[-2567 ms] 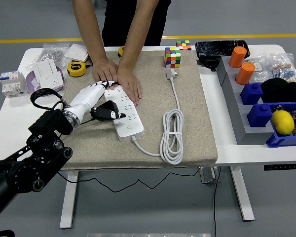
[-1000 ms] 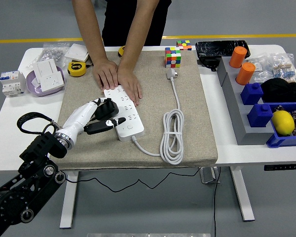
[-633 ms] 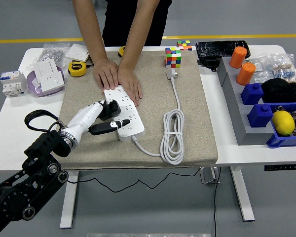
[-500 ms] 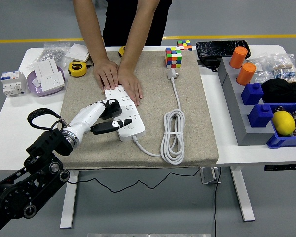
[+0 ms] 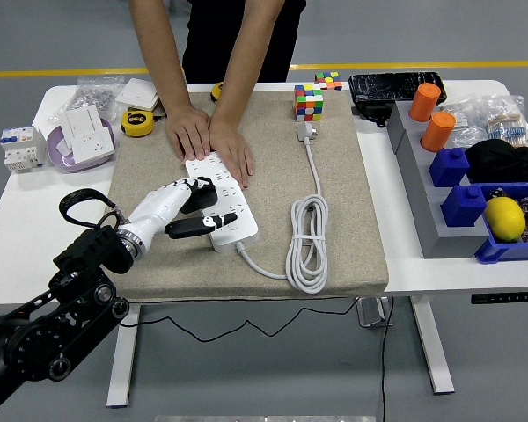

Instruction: Pick up the plug,place it near the board,insert it into the board,press the button

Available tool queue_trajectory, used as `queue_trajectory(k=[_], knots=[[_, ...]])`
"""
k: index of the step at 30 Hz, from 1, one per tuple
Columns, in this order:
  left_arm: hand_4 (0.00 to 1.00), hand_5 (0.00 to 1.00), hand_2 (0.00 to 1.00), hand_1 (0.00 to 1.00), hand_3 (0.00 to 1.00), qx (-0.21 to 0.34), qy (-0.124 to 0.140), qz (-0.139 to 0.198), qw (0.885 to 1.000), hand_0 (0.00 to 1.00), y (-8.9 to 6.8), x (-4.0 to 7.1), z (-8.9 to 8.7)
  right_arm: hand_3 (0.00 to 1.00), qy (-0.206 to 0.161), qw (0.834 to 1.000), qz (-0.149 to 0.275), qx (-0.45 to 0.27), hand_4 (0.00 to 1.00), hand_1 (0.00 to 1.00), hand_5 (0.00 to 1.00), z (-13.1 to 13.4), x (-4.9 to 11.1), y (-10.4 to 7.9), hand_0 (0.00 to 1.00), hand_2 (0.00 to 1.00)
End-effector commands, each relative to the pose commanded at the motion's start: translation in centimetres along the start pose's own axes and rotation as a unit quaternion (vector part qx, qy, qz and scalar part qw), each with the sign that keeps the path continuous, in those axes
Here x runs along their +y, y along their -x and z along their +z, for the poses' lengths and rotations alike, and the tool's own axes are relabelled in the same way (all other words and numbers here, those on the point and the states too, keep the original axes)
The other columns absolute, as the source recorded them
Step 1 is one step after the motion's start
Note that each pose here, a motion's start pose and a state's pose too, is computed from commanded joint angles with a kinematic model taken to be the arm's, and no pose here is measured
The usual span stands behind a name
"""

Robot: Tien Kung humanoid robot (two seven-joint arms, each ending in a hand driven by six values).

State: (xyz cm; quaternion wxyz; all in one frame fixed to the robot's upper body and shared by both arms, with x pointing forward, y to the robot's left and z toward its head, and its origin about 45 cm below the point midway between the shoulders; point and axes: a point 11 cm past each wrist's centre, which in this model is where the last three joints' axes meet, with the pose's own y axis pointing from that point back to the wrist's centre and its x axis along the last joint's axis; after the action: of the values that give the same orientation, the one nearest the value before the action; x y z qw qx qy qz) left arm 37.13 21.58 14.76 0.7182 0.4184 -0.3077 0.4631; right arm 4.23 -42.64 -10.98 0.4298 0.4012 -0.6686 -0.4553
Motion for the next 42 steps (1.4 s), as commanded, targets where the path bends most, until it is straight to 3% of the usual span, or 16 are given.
queue_trajectory(k=[14, 15, 20, 21, 26, 27, 35, 42], knots=[[0.998, 0.963, 0.888, 0.948, 0.84, 0.004, 0.042, 0.043, 0.998, 0.921, -1.6, 0.7, 2.0, 0.686, 0.0, 1.0, 0.0, 0.0, 0.98, 0.725, 0.675, 0.0, 0.0, 0.0, 0.809, 0.715], [0.916, 0.648, 0.766, 0.78, 0.831, 0.01, 0.044, 0.045, 0.998, 0.735, -1.7, 0.8, 2.3, 0.687, 0.0, 1.0, 0.0, 0.0, 0.979, 0.725, 0.676, 0.0, 0.0, 0.0, 0.809, 0.715], [0.916, 0.648, 0.766, 0.78, 0.831, 0.035, 0.048, 0.037, 0.998, 0.735, -2.1, 1.8, 4.6, 0.687, 0.003, 1.0, 0.001, 0.0, 0.979, 0.725, 0.676, 0.2, 0.0, -0.1, 0.809, 0.715], [0.544, 0.261, 0.389, 0.277, 0.743, 0.032, 0.049, 0.035, 0.998, 0.292, -2.2, 2.0, 5.0, 0.686, 0.003, 1.0, 0.001, 0.0, 0.978, 0.725, 0.678, 0.2, 0.0, 0.0, 0.809, 0.715], [0.544, 0.261, 0.389, 0.277, 0.743, -0.013, 0.045, 0.021, 0.999, 0.292, -2.9, 2.4, 6.5, 0.686, 0.0, 1.0, 0.001, 0.001, 0.978, 0.725, 0.678, 0.0, 0.0, -0.1, 0.809, 0.715], [0.434, 0.142, 0.173, 0.072, 0.741, -0.022, 0.04, 0.012, 0.999, 0.179, -2.9, 2.4, 6.6, 0.687, 0.001, 1.0, 0.001, 0.001, 0.978, 0.725, 0.679, 0.0, 0.0, -0.1, 0.808, 0.715], [0.444, 0.118, 0.158, 0.055, 0.769, -0.069, -0.008, -0.077, 0.995, 0.148, -1.1, 2.0, 6.1, 0.688, 0.0, 1.0, 0.002, 0.001, 0.978, 0.724, 0.68, -0.1, 0.0, -0.2, 0.809, 0.715], [0.439, 0.072, 0.159, 0.051, 0.781, -0.091, -0.022, -0.109, 0.99, 0.14, 0.1, 1.2, 5.8, 0.689, -0.002, 1.0, 0.002, 0.002, 0.978, 0.724, 0.681, -0.3, 0.0, -0.1, 0.809, 0.716]])
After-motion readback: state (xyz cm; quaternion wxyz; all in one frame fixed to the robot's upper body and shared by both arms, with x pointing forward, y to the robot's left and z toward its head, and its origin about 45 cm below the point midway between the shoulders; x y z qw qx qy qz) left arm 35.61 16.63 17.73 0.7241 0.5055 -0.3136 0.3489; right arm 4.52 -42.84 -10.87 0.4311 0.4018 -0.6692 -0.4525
